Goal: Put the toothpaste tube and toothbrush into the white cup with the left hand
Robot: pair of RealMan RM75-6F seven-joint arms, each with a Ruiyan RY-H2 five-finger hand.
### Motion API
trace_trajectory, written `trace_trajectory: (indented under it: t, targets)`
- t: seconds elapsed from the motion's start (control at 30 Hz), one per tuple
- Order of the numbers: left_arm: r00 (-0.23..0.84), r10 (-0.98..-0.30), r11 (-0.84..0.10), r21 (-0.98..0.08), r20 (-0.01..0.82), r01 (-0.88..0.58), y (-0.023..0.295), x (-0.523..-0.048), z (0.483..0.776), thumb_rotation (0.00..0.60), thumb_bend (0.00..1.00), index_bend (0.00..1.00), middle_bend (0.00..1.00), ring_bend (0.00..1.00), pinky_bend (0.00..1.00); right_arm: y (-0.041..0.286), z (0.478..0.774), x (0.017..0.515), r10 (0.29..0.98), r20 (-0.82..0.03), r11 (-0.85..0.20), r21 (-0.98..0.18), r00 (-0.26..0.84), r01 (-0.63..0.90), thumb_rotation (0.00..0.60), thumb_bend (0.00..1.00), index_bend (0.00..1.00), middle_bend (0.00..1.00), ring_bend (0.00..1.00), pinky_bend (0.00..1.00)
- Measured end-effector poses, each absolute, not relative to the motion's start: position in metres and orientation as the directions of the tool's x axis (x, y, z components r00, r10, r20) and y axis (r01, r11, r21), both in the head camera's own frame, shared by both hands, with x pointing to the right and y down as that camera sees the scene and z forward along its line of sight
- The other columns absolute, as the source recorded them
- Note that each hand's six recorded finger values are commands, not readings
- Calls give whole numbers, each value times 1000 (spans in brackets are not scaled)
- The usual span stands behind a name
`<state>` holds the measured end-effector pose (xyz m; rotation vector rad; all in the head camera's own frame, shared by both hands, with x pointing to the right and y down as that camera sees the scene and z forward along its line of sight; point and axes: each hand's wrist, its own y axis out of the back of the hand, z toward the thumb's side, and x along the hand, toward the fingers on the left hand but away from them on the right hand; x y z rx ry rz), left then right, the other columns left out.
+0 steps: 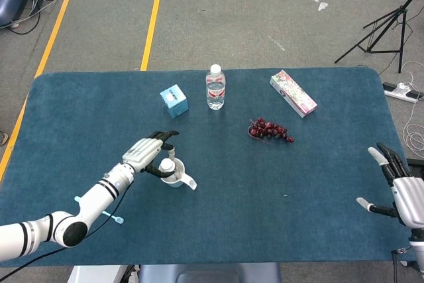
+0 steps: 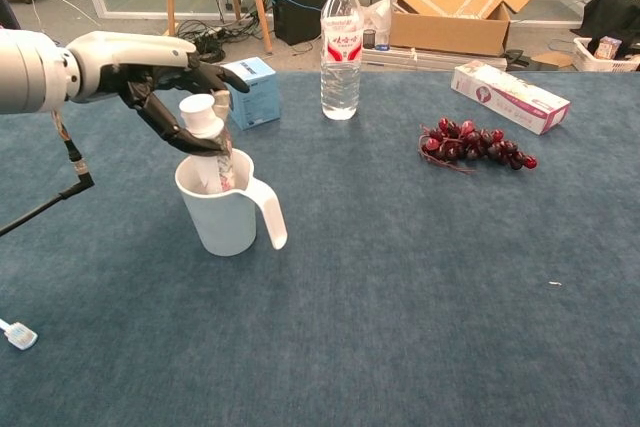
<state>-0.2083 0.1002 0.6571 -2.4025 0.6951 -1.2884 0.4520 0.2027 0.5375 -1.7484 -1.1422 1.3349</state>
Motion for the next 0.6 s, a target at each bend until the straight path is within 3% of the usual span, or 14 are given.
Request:
trace_trajectory:
  t: [0.13, 0.37, 0.6]
  targets:
    - [471, -555, -830, -493, 685, -261, 101, -209, 659, 600, 362, 534, 88, 105, 61, 203, 538, 452, 912, -396, -409, -878, 103, 249, 600, 33, 46, 36, 39, 326]
    - [472, -552, -832, -491, 688, -259, 103, -209, 660, 600, 362, 391, 88, 106, 61, 203, 538, 451, 912, -397, -410, -878, 103, 248, 600, 33, 46, 36, 39, 326]
    - [468, -551, -833, -488, 691, -260, 104, -212, 661, 600, 362, 344, 88, 106, 61, 203, 538, 451, 911, -398, -411, -877, 103, 248, 600, 33, 46, 37, 39, 326]
